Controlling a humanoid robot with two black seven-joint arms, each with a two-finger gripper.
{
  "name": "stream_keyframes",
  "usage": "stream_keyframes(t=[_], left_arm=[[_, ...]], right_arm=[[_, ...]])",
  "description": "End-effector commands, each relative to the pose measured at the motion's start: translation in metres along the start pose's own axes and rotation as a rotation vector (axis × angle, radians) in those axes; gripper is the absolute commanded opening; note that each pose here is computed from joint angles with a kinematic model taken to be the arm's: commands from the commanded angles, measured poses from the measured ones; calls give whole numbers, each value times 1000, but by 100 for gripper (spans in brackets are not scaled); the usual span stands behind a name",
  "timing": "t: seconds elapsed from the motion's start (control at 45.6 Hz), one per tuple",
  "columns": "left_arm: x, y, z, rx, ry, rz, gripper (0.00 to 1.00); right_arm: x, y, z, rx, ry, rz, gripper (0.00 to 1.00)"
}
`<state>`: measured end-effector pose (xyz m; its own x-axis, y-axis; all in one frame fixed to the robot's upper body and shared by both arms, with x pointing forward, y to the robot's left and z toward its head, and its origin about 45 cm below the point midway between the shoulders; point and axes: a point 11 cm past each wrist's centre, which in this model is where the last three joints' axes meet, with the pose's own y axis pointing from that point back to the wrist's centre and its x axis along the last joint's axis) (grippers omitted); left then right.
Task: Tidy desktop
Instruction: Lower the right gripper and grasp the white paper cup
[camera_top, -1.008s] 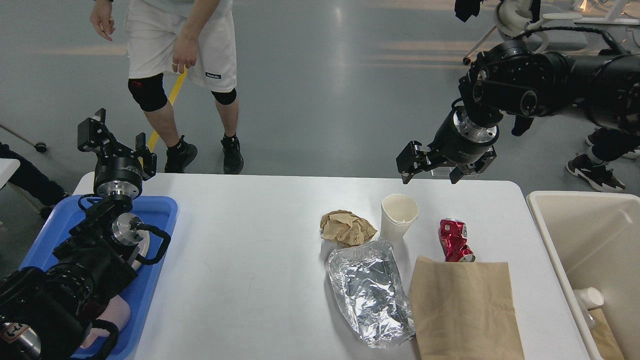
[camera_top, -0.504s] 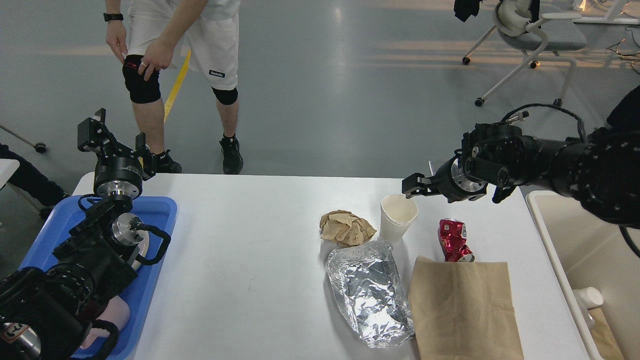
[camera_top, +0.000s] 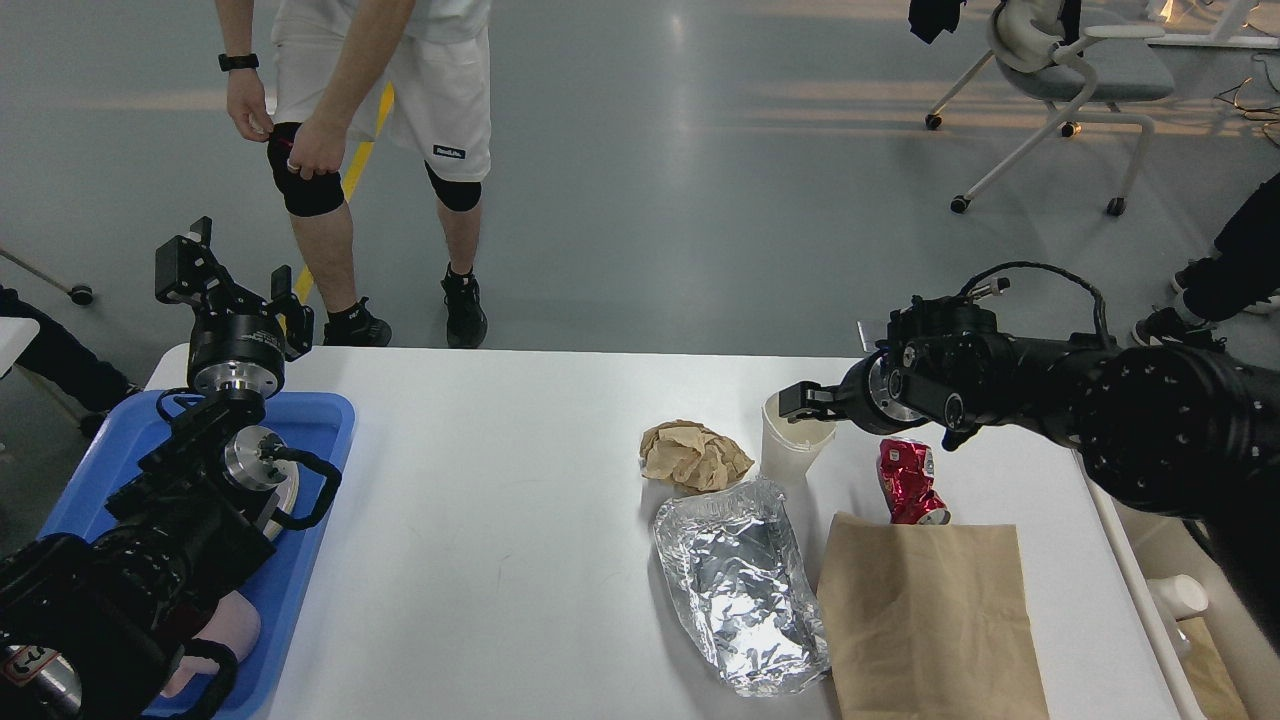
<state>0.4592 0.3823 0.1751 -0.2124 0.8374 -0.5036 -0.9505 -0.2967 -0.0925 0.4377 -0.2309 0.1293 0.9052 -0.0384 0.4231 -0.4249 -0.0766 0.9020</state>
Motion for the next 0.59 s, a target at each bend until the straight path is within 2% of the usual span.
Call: stream_keyframes(t=[0.0,0.088,0.241,0.372,0.46,0.482,0.57], left_arm=[[0,0,0,0,1,-1,96],[0,0,0,0,0,0,96],[0,0,0,0,0,0,96],[0,0,0,0,1,-1,96],[0,0,0,0,0,0,96],[0,0,0,0,0,0,96],[0,0,0,0,0,0,96]], right_arm=[[-2,-5,0,-2,2,37,100],[-4,-7,0,-3,2,40,96],[-8,-8,-6,-5,27,28,71],[-11,-9,-2,-26,34,12,28],[-16,-9,-1,-46,34,-4,3],[-17,-9,-1,-48,35,-9,0],[-16,-7,3,-72,40,-14,0]])
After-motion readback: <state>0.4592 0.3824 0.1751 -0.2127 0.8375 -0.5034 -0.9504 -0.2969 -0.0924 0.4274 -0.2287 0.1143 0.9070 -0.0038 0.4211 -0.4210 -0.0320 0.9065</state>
